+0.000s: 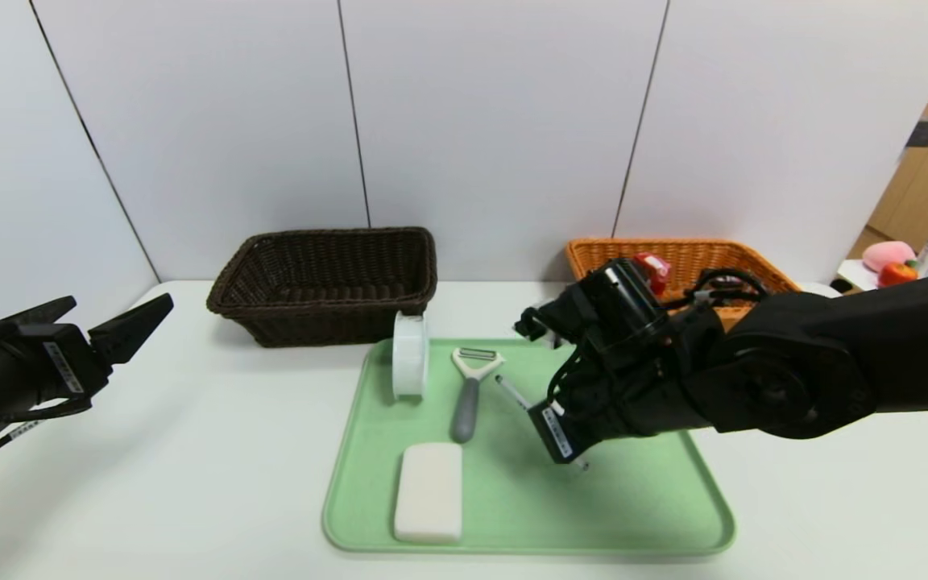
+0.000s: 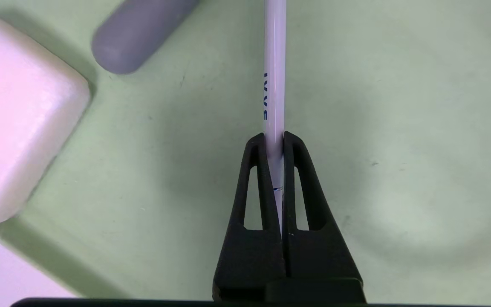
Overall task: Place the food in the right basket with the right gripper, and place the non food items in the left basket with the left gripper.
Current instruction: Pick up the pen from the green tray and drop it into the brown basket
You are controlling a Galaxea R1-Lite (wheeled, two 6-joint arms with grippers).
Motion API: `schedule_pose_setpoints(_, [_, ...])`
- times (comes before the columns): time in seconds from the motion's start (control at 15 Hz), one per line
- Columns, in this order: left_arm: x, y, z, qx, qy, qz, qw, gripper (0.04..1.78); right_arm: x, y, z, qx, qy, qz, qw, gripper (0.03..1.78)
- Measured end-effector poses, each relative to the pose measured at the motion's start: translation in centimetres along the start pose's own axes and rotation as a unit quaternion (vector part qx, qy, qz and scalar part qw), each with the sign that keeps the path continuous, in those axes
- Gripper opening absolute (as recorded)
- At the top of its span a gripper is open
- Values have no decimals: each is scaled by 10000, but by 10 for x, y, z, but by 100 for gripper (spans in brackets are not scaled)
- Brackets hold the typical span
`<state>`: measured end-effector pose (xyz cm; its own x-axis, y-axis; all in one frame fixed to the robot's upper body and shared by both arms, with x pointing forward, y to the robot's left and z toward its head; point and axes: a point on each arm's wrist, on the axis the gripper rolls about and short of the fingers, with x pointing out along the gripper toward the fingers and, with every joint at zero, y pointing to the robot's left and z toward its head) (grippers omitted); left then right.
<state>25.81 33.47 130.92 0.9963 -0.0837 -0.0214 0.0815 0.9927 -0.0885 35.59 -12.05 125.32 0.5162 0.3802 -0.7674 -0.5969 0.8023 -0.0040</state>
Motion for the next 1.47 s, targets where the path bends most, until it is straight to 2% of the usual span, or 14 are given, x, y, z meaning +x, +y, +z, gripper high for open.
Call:
schedule_pose_setpoints(0.13, [-1,0,0,1,-8,-1,10000,169,-22,-1,7,22,-338,23,9994,7])
schedule_pose_setpoints(0.27, [-1,0,0,7,-2,-4,10000,169,-53,-2,18,64,-838,73,9964,7])
schedule_pose_setpoints(0.4, [-2,0,-2,22,34,-4,10000,169,-81,-2,37,64,-1519,167,9882,7])
schedule_pose_setpoints(0.6, [-2,0,-2,32,29,-15,10000,169,-102,0,75,1,-2739,517,9604,7])
schedule_pose_setpoints(0.8, [-3,0,-2,17,26,-17,10000,169,-88,4,108,-84,-3739,693,9249,7])
schedule_pose_setpoints(0.93, [-3,0,-3,23,29,-14,10000,169,-71,10,126,-164,-4289,740,9002,7])
schedule_pose_setpoints(1.2, [-3,-1,-6,-19,92,-37,9999,169,-25,18,144,-585,-5025,580,8606,7])
schedule_pose_setpoints(1.33, [-3,-1,-8,-40,141,-35,9999,169,5,24,144,-724,-5161,522,8519,7])
schedule_pose_setpoints(1.47, [-4,0,-11,-50,177,-24,9998,169,27,32,144,-765,-5175,552,8504,7])
